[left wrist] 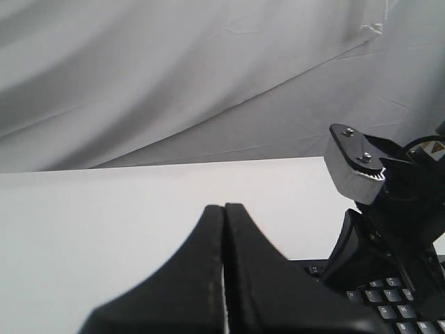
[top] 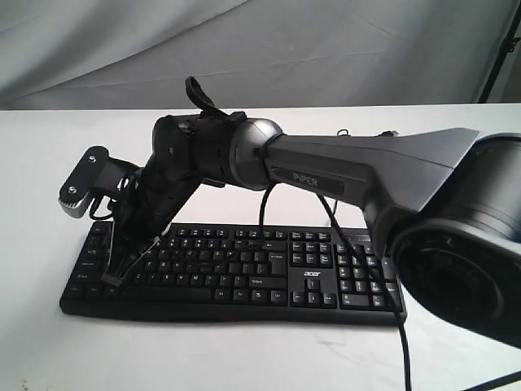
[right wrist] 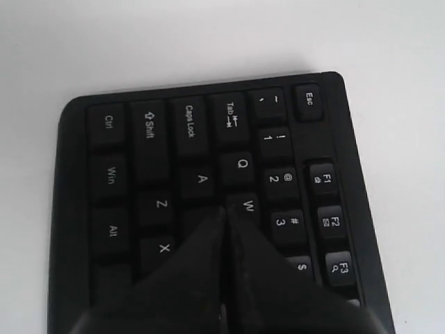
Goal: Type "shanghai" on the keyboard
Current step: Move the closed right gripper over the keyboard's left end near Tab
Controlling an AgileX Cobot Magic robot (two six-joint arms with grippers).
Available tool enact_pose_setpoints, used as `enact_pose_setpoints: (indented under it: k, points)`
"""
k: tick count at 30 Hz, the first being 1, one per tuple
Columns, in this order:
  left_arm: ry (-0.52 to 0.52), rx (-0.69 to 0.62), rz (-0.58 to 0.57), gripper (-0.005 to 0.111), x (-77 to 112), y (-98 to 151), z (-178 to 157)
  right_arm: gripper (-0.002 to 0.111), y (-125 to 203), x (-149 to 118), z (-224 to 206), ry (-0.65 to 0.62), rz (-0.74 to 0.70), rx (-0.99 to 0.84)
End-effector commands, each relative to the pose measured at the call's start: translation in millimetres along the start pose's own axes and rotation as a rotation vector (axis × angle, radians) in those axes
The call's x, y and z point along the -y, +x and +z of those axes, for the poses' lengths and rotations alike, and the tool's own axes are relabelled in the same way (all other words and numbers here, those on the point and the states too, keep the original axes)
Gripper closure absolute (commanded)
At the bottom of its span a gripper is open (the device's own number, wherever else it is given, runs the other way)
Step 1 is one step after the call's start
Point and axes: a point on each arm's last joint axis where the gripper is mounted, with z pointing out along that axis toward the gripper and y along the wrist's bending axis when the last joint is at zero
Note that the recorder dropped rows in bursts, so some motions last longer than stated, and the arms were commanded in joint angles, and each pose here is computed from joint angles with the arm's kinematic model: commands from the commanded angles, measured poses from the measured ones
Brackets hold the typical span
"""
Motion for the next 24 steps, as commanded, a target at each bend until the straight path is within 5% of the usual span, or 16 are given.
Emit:
enact_pose_setpoints:
  k: [1, 24]
  points:
    - [0.008, 0.006, -0.009, 0.107, 0.5, 0, 0, 0.108, -7, -7, 1, 0.002, -0.013, 0.026]
    - [0.008, 0.006, -0.009, 0.107, 0.5, 0, 0, 0.108, -2, -8, 13, 0.023, 0.005, 0.000]
